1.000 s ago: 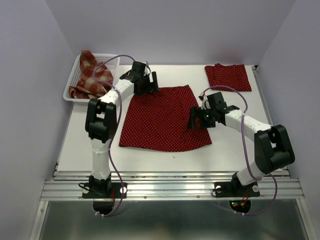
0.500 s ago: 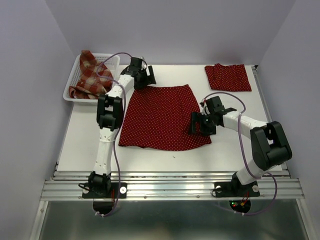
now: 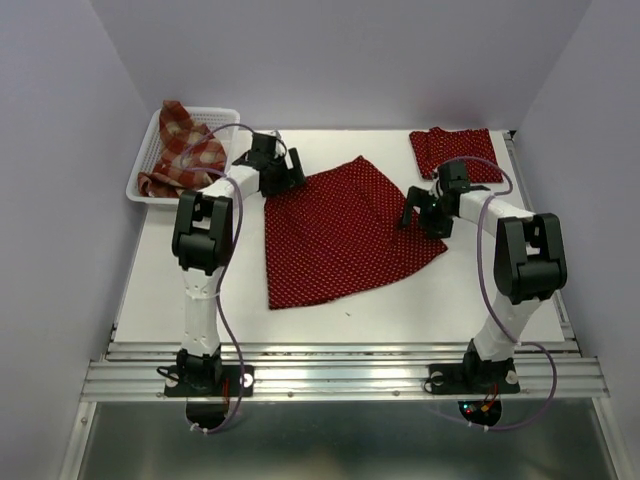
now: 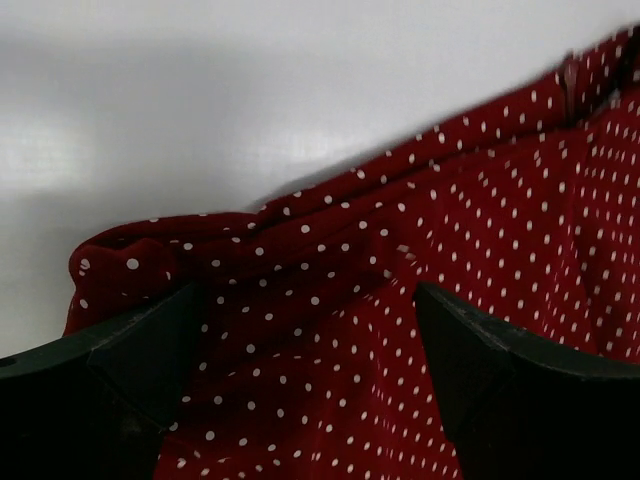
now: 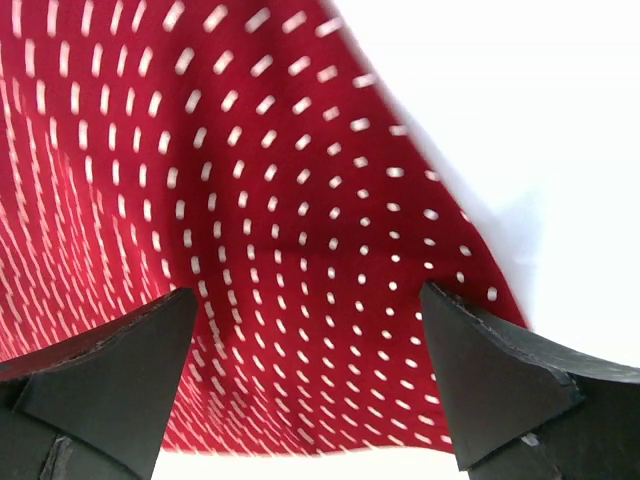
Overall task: Fold and stack the skirts
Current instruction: Flatten the skirt out
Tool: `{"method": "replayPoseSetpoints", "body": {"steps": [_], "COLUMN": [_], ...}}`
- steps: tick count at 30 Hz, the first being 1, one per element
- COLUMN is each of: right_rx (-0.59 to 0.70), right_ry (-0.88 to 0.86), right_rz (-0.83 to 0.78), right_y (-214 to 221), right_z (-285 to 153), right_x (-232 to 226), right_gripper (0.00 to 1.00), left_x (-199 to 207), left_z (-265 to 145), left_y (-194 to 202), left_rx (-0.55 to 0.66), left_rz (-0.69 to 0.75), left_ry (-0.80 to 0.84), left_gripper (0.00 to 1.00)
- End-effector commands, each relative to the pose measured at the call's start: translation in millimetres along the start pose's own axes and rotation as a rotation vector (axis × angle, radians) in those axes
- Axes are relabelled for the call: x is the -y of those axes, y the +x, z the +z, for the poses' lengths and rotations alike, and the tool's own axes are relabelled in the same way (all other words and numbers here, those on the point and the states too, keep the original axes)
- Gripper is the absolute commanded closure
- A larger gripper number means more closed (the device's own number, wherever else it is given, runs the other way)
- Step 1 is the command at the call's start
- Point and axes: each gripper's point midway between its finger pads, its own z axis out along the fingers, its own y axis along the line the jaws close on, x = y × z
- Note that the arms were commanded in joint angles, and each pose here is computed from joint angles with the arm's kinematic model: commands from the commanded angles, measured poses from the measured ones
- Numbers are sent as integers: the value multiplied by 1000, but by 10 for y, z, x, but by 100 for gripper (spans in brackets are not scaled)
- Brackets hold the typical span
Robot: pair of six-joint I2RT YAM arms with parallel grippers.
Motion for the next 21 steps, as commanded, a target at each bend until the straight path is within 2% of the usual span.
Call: {"method": "replayPoseSetpoints", "body": {"steps": [1,2,4,5,9,13,17,18,20,21], "right_rx": [46,57,68,112,156,197,280,286,278,302], "right_ry": [162,175,187,171,119,-5,-25,-26,-9,-20], "right_rz": [-52,-92,-133,-170,-222,-322,-384,-385,-398,-432], "right_y": [-378,-469,-616,-849,-1202,-1352,-1416,-1381,-1203,-1128], "right_z": [228,243,315,283,296,103,-335,-392,-447,-579], "right_x": [531,552,608,528,401,109,-93,-139,-181,-387], "right_gripper": [0,0,0,0,0,0,0,0,0,0], "left_x": [-209,-357,-423,-450,-448,-346,-416,-415,-479,-426], "left_z": [-380,-468,-640,-813,-1162,-1369,-1376,-1374,-1257,-1238], "left_y": [856,1176,1354,1482,1649,1497,1098,903,873,754], "left_rx": [-179,-237,-248,-258,-254,-190,-42,11,-8,8], "left_rz": [-79,-99,-143,-152,-196,-189,-158,-150,-139,-135], "left_ry": [-114,-153,-186,-191,-204,-196,-272,-299,-335,-328], "left_gripper": [1,1,1,1,1,1,1,1,1,1]}}
